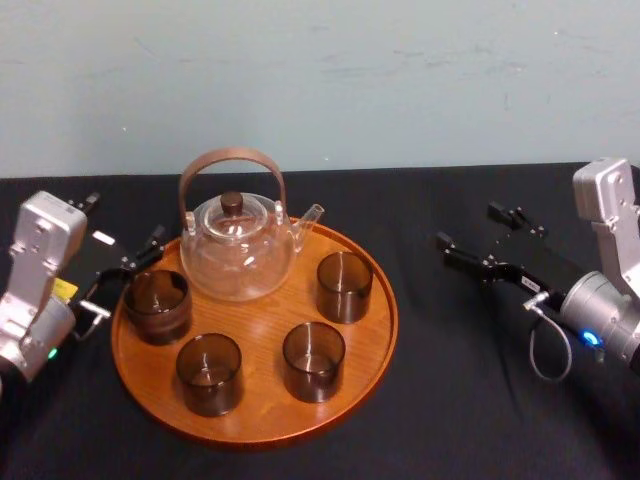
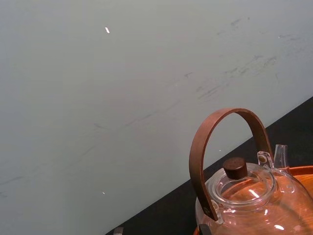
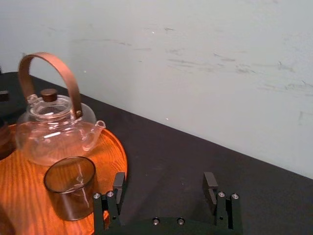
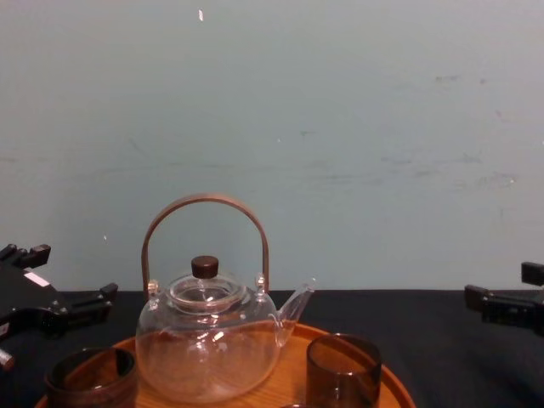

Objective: Pick up the glass from the table and place it on the tray.

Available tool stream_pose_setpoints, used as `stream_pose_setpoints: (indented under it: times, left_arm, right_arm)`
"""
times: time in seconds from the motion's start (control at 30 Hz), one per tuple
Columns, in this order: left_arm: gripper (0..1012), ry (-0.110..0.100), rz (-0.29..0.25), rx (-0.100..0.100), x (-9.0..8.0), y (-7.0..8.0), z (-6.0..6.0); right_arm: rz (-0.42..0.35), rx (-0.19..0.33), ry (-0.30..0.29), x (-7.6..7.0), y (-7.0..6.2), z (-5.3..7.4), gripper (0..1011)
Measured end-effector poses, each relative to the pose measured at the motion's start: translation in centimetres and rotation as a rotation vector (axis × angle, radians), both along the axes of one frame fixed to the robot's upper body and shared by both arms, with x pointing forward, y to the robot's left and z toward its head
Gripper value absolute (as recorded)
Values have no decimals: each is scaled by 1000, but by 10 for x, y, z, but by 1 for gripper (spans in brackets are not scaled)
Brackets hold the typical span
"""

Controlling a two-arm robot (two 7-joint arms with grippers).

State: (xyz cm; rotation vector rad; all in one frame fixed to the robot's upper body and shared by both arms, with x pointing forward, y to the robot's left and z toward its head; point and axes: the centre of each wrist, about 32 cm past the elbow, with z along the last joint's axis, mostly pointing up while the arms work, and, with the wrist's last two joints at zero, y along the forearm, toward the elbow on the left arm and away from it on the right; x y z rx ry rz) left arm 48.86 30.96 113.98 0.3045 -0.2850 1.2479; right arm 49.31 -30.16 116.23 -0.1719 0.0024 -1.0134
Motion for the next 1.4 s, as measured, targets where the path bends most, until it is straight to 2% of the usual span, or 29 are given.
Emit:
stream_pose_setpoints:
  times: [0.43,1.4]
  left_arm:
    - [1002,0,0,0,0,0,0]
    - [1001,0,0,0,0,0,0]
  right_arm:
    - [-62,-4,11,2,6,-9,1002]
    - [-56,-6,13,2,6,-9,1002]
